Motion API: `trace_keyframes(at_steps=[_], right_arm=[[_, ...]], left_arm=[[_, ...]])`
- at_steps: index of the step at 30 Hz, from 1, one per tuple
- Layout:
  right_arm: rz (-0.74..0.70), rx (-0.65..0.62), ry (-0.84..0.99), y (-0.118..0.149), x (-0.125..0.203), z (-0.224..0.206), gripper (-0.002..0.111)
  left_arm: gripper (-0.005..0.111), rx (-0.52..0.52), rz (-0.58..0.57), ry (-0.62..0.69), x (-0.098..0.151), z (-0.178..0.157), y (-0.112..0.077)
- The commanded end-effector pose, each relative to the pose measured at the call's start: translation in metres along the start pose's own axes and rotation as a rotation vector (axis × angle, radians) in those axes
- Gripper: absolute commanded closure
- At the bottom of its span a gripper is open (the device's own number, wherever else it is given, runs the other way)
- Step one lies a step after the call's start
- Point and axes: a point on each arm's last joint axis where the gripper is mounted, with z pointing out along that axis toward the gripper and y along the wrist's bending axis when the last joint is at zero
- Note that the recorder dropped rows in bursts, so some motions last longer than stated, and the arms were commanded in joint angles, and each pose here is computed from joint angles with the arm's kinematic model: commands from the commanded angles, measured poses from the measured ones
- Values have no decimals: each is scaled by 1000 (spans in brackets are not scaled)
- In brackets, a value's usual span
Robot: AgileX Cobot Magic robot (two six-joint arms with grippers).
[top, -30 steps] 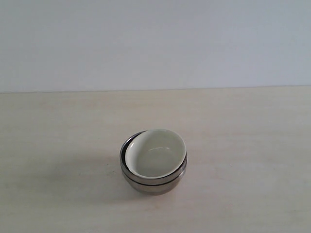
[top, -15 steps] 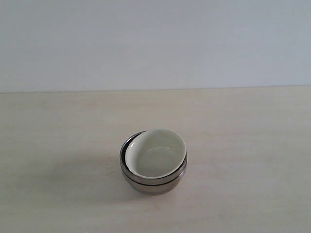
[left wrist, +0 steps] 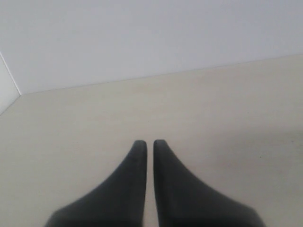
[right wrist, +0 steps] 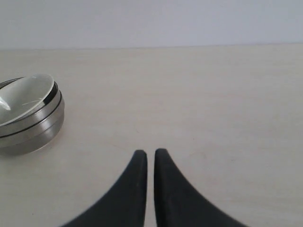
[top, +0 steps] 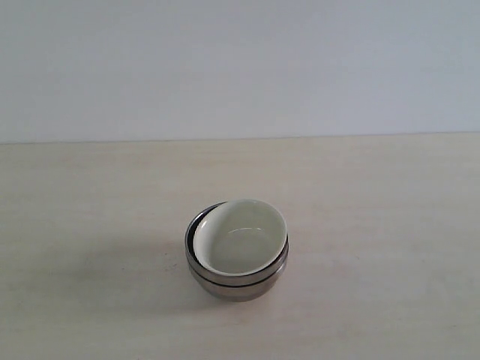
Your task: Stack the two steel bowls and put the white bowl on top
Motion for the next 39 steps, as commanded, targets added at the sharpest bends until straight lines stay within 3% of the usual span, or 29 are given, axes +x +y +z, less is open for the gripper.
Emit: trace_keyframes(at_steps=[1,39], right_arm=[[-8,9,5,-1,1,0,107],[-4,9,5,-1,1,0,107]], left_arm=[[103,-2,-17,-9,0,0,0],[103,-2,-17,-9,0,0,0]])
